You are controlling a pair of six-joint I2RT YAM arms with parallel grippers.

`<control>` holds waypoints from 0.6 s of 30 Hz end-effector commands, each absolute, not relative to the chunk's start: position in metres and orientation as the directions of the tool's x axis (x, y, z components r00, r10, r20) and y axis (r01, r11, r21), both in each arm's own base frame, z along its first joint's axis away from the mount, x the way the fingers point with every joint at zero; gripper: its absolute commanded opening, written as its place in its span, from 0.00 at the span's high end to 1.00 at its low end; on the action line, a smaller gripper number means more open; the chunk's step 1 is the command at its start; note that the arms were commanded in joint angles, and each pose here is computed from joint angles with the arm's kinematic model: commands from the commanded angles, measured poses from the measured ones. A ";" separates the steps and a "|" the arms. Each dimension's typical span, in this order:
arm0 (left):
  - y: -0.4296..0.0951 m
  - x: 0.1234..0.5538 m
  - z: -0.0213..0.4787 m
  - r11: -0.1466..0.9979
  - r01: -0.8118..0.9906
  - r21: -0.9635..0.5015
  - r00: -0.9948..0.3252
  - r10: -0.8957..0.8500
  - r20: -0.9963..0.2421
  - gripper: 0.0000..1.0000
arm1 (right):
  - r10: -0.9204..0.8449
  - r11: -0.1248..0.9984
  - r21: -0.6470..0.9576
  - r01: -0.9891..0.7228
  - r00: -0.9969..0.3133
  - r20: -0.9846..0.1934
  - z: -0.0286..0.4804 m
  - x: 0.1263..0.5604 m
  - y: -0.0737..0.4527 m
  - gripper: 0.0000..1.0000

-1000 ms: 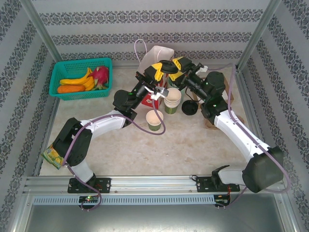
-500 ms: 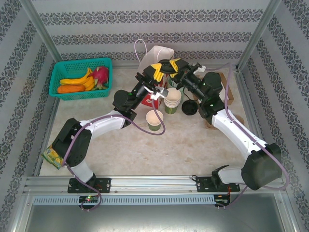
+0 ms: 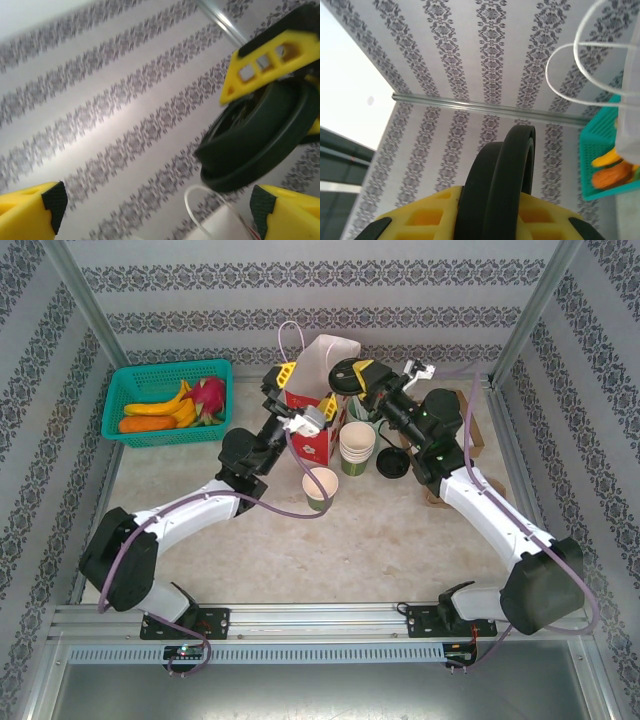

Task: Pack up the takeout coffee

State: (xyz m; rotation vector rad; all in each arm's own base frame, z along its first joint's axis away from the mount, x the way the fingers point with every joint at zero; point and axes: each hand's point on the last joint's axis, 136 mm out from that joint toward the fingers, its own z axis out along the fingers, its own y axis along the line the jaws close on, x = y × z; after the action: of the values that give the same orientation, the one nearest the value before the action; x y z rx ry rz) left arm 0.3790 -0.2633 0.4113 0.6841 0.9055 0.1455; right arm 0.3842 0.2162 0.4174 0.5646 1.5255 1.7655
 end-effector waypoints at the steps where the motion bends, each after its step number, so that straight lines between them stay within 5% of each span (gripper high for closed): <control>1: -0.236 0.377 0.406 0.896 0.268 0.353 0.462 0.202 -0.863 0.03 | 0.737 0.167 0.891 -0.422 -0.547 -0.397 0.423 0.371 0.204 0.94; 5: -0.226 0.368 0.397 0.917 0.382 0.115 0.298 -0.004 -0.955 0.00 | 0.692 0.326 0.821 -0.468 -0.473 -0.545 0.405 0.363 0.197 0.94; 11: -0.223 0.362 0.378 0.870 0.444 -0.215 -0.144 -0.167 -0.975 0.01 | 0.509 0.540 0.622 -0.567 -0.368 -0.778 0.395 0.348 0.197 0.92; 18: -0.252 0.334 0.379 0.667 0.571 -0.479 -0.463 -0.221 -0.859 0.05 | 0.433 0.560 0.532 -0.635 -0.323 -0.841 0.389 0.345 0.207 0.93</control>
State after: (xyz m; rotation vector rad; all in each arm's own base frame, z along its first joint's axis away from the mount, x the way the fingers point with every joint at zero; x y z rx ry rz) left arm 0.3544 -0.2358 0.4079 0.2890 1.6163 -0.6913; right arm 0.3509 0.1996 0.3883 -0.0493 1.6023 1.1334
